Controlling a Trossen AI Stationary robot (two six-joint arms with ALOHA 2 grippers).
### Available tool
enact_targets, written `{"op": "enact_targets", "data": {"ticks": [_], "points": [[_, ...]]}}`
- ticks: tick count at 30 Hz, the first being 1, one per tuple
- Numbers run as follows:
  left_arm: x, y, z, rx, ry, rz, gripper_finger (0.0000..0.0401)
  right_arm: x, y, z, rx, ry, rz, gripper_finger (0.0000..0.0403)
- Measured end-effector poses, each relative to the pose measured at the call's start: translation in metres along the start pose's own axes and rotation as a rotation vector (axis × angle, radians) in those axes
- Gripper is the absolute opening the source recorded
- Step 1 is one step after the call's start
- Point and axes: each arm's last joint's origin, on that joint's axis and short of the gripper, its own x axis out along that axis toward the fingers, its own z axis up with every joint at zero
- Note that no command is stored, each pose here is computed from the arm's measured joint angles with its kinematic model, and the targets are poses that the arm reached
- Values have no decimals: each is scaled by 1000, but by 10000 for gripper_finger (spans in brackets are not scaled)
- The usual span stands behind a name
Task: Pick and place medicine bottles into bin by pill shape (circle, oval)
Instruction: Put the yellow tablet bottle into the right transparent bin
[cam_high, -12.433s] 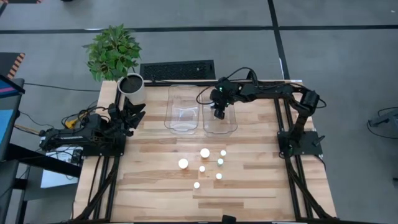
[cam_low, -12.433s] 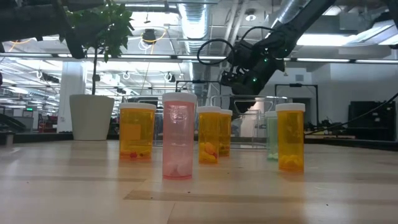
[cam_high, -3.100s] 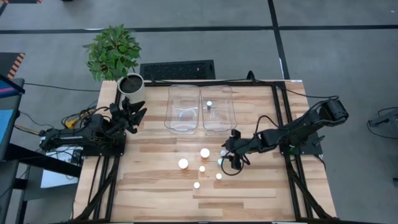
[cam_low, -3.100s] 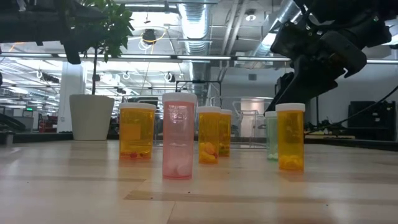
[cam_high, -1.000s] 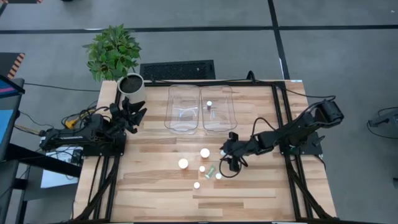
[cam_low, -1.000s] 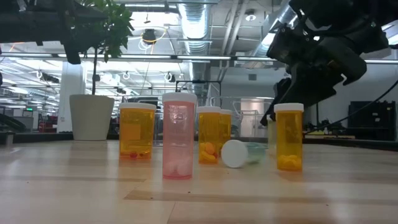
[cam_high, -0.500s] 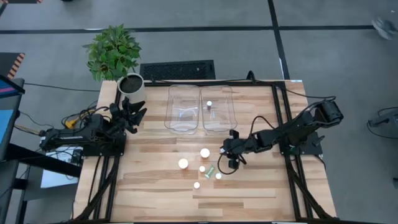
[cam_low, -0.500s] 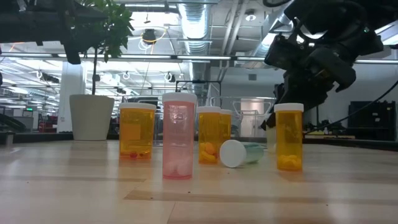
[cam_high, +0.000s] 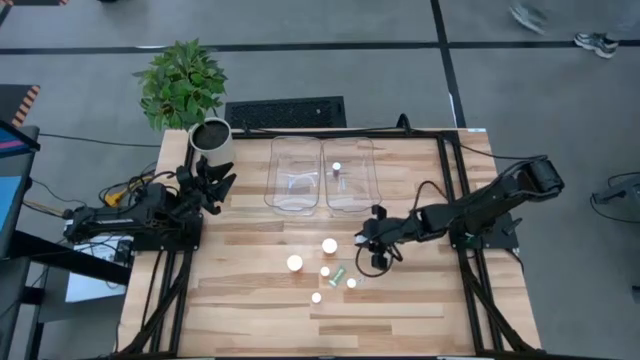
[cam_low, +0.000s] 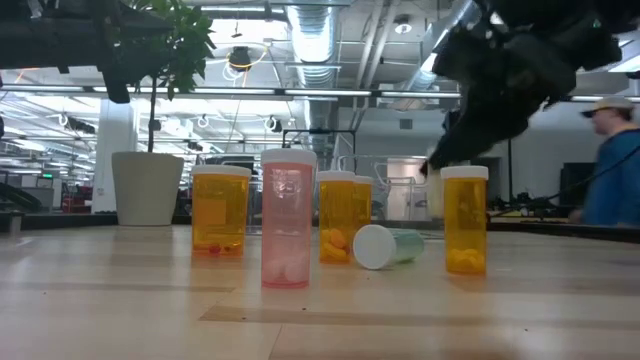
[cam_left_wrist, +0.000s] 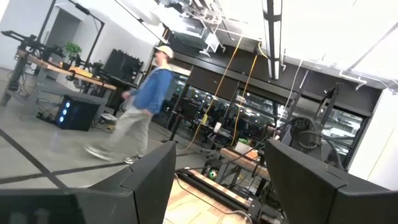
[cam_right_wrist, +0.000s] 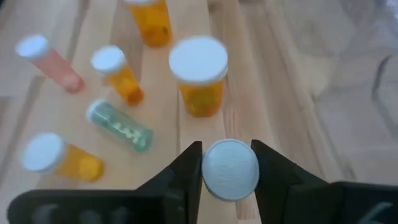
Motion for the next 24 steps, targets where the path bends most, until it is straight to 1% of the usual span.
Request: {"op": "enact_targets", "data": {"ticks": [3,6,10,13,18,24], "points": [[0,0,0,0,0,0,240,-18,-3,11,-18,-71,7,121],[0,0,0,0,0,0,240,-38,-12,26,-54,-172,-31,121],[0,0,0,0,0,0,240,-64,-30,49,-107,-290,-160,124],[0,0,0,0,0,0,240,-75,-50,60,-138,-316,-267,123],[0,0,0,1,2,1,240,-77,-90,72,-127,-321,-425,124],[0,0,-1,4,6,2,240,-52,-139,66,-63,-250,-447,128]]}}
